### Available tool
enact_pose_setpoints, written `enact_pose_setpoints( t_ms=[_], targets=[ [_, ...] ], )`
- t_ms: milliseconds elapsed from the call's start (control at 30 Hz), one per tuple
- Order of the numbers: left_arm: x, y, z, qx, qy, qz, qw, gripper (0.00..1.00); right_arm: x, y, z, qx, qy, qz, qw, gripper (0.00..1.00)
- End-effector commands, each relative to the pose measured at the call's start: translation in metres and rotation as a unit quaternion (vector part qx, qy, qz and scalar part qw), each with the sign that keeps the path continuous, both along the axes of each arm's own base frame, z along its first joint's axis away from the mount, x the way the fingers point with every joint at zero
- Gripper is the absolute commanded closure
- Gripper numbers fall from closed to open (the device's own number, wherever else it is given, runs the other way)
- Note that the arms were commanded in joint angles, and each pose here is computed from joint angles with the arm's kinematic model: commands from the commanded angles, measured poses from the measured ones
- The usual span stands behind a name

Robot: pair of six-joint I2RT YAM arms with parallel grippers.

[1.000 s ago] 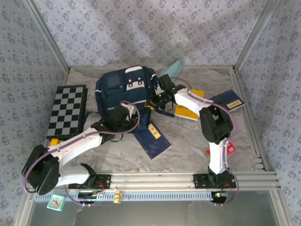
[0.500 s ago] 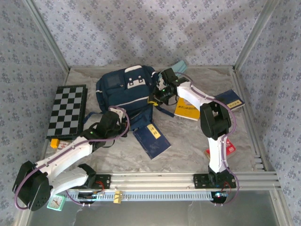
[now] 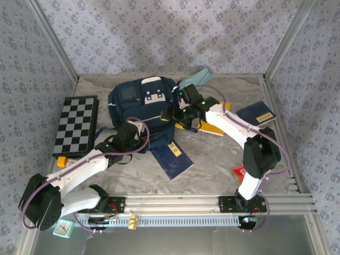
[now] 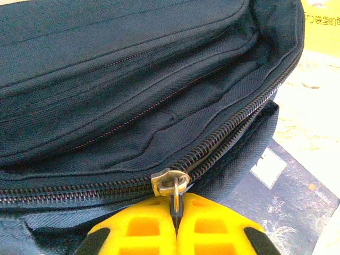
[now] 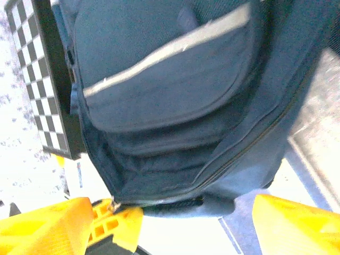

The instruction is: Pack books, pencil case, and school supplies into a backpack

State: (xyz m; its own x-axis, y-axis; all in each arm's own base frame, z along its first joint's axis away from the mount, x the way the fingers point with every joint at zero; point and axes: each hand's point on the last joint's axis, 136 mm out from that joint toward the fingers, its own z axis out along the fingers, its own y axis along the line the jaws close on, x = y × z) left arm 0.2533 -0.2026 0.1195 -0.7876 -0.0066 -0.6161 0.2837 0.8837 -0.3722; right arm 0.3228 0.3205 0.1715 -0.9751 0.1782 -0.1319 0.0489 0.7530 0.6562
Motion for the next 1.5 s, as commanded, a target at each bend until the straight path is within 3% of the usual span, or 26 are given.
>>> enact_pose_setpoints(
  t_ms=[0,200,300,367,433,567,667,833,1033,1233,1400,1467],
  targets=[
    [0.013,-0.017,0.035,-0.042,-0.043,-0.014,0.998,1.00,-0.007,0.011,-0.026,-0.001,0.043,-0.072,0.996,0.18],
    [0.012,-0.020,0.037,-0.045,-0.045,-0.026,0.998,1.00,0.003,0.043,-0.041,0.011,0.055,-0.104,0.993,0.21],
    [0.010,-0.020,0.040,-0.047,-0.046,-0.029,0.997,1.00,0.015,0.054,-0.044,-0.013,0.037,-0.094,0.995,0.30],
    [0.007,-0.021,0.041,-0.054,-0.040,-0.031,0.997,1.00,0.023,0.064,-0.043,-0.026,0.022,-0.074,0.997,0.44],
    [0.002,-0.026,0.041,-0.066,-0.036,-0.043,0.996,1.00,0.030,0.068,-0.043,-0.045,0.008,-0.057,0.997,0.64],
    [0.001,-0.031,0.040,-0.068,-0.032,-0.049,0.996,1.00,0.037,0.059,-0.042,-0.078,-0.012,-0.042,0.996,0.86],
    [0.003,-0.034,0.040,-0.069,-0.028,-0.052,0.996,1.00,0.046,0.040,-0.037,-0.079,-0.023,-0.059,0.995,0.96],
    [0.002,-0.018,0.025,-0.037,-0.021,-0.025,0.999,1.00,0.059,0.008,-0.024,-0.076,-0.038,-0.071,0.994,1.00],
    [-0.001,0.033,0.006,0.010,-0.011,0.052,0.999,1.00,0.062,-0.014,-0.005,-0.074,-0.062,-0.046,0.994,1.00],
    [0.010,0.078,-0.008,-0.004,0.014,0.120,0.993,1.00,0.064,-0.037,-0.012,-0.074,-0.035,-0.029,0.996,1.00],
    [0.021,0.067,-0.001,-0.052,0.029,0.118,0.991,1.00,0.059,-0.035,-0.011,-0.087,-0.042,-0.023,0.995,1.00],
    [0.024,0.057,0.006,-0.081,0.026,0.107,0.991,1.00,0.054,-0.027,-0.009,-0.074,-0.037,-0.016,0.996,0.87]
  ],
)
